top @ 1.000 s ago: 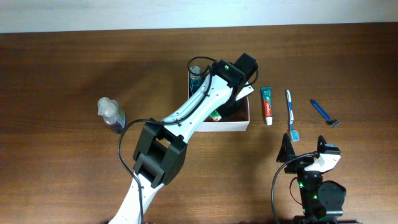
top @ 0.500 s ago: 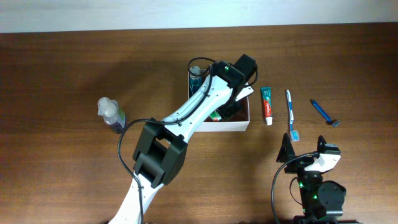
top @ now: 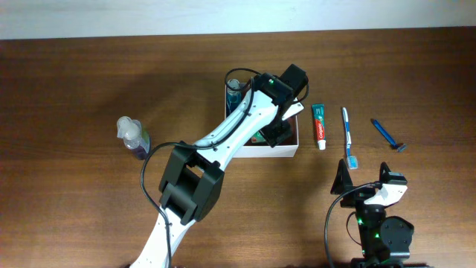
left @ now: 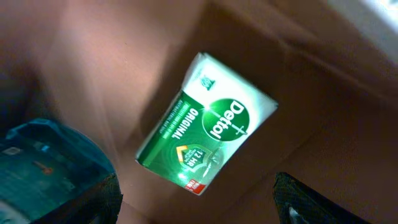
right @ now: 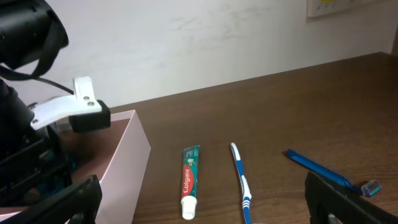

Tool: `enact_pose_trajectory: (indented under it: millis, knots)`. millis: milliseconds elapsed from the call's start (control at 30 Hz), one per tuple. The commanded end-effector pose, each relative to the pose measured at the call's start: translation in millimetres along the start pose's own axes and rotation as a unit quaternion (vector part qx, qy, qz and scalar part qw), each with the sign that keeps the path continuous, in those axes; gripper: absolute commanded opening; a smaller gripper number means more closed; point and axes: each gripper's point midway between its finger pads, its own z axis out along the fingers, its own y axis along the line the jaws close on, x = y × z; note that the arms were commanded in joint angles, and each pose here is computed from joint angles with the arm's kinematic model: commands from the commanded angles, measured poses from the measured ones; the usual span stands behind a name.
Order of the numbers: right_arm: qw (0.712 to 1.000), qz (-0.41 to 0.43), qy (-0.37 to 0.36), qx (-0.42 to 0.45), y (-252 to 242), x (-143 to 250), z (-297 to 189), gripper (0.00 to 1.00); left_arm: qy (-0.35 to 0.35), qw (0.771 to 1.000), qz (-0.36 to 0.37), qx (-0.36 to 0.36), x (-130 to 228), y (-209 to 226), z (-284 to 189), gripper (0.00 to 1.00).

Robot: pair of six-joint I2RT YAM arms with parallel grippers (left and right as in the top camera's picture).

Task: Pack container
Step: 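Lower the soap bar into the box and open the left gripper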

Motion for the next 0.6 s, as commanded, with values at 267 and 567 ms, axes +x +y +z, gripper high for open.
enact_pose_trajectory:
  millis: [267, 567]
  knots:
    - [1.000, -0.005, 0.001, -0.001, -0.3, 1.5, -0.2, 0.99, -0.221, 0.972, -0.080, -0.013, -67.9, 28.3, -172.4, 0.87]
    - [1.000, -0.005, 0.001, -0.001, -0.2, 1.6, -0.2, 0.99, -0.273, 0.934, -0.223, -0.066, -22.1, 73.3, -258.3, 0.93]
